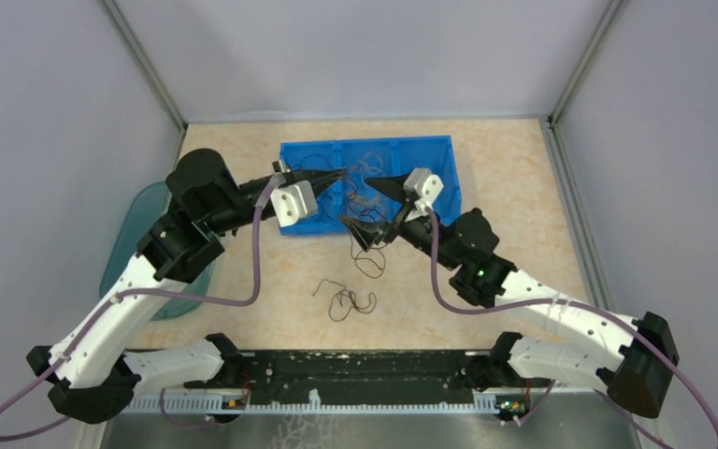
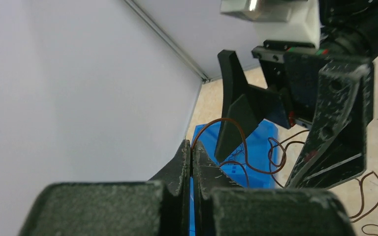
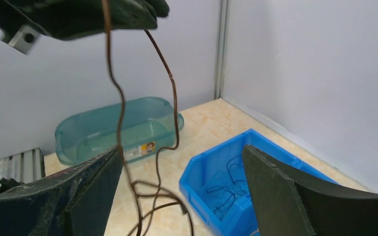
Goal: Untangle the cables
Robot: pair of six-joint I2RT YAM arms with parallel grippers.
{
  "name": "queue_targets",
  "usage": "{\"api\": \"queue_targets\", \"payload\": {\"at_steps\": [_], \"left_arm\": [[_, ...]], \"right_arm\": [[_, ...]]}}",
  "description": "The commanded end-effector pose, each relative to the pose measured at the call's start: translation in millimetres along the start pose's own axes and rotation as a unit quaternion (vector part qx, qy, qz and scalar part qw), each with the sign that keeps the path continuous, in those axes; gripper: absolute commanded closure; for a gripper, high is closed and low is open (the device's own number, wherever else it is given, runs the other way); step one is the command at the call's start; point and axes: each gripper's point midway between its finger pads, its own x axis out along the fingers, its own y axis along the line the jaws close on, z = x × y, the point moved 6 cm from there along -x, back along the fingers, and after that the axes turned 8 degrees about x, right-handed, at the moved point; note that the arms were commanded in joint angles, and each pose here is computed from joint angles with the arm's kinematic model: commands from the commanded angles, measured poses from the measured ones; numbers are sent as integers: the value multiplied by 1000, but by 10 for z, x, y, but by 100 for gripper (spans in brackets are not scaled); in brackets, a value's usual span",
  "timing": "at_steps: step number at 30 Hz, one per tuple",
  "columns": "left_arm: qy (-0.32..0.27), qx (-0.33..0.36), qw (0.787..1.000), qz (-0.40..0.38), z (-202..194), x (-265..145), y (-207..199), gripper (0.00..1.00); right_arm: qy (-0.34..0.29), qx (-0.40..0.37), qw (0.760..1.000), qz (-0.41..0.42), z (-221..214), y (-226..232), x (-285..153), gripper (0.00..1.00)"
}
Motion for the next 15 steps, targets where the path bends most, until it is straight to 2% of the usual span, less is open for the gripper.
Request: {"api": "queue_targets", "payload": {"at_steps": [1,5,11,15], "left_arm": [[-6,-13,1000,-14,42,22,-36,100],[-11,-10,1000,-14,79,36,-9,100],[-23,-27,999,-27,117,74,-35,100],[-22,-34,999,-33,93,103,-58,100]], "right_arm": [[5,-10,1000,16,37,-36,165,11],[5,3,1000,20,-28,-73,231,21],[-14,34,999,37,3,-161,330,61],[-26,53,997,43,14,-225,363,62]]}}
